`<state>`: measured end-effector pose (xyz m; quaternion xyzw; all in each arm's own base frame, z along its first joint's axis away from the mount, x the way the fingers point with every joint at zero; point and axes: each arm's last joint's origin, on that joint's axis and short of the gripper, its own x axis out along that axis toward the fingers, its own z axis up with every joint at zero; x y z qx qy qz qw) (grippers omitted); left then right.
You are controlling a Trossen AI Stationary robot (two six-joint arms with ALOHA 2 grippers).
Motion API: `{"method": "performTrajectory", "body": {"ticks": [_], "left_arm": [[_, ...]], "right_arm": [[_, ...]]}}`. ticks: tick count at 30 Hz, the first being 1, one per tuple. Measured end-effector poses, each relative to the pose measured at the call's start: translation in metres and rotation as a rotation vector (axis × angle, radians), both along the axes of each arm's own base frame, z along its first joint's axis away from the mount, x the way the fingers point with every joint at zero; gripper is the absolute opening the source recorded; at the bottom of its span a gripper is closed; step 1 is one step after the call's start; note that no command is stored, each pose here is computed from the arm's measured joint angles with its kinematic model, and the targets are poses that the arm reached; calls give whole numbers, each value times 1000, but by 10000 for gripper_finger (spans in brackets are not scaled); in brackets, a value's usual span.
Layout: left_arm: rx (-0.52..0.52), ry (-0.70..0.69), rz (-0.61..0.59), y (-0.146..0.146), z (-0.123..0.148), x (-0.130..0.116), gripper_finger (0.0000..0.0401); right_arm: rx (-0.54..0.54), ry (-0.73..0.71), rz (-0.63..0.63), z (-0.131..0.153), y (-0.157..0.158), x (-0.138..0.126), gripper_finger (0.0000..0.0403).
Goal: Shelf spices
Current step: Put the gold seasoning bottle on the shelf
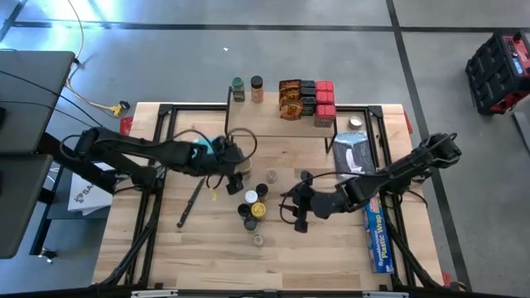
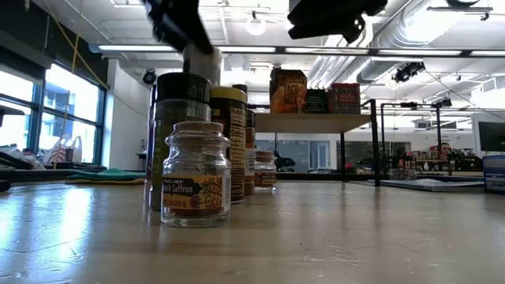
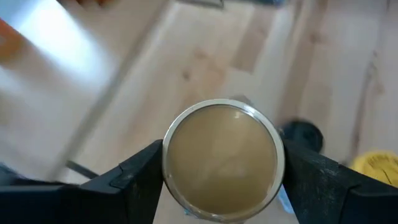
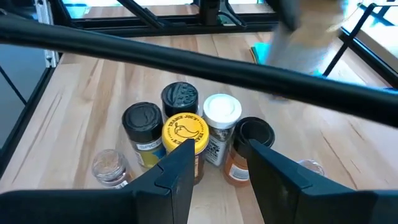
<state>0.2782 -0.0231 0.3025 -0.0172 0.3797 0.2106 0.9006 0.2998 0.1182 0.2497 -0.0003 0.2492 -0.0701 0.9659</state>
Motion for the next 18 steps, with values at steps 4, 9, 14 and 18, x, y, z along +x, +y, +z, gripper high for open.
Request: {"method": "performTrajectory", "body": {"ticks": [4,9,14,18], "left_arm": [[54,-41,30,17,32,2,267],[112,-30,92,51,54,-1,267],[112,0,171,96,57,-9,267],[73,2,237,127,56,-18,267]], "right_arm": [[0,0,6,0,2,-1,140],[-4,-2,3,0,3,-1,140],[-4,-2,2,0,3,-1,140],[-3,-2,1,0,3,-1,140]]}}
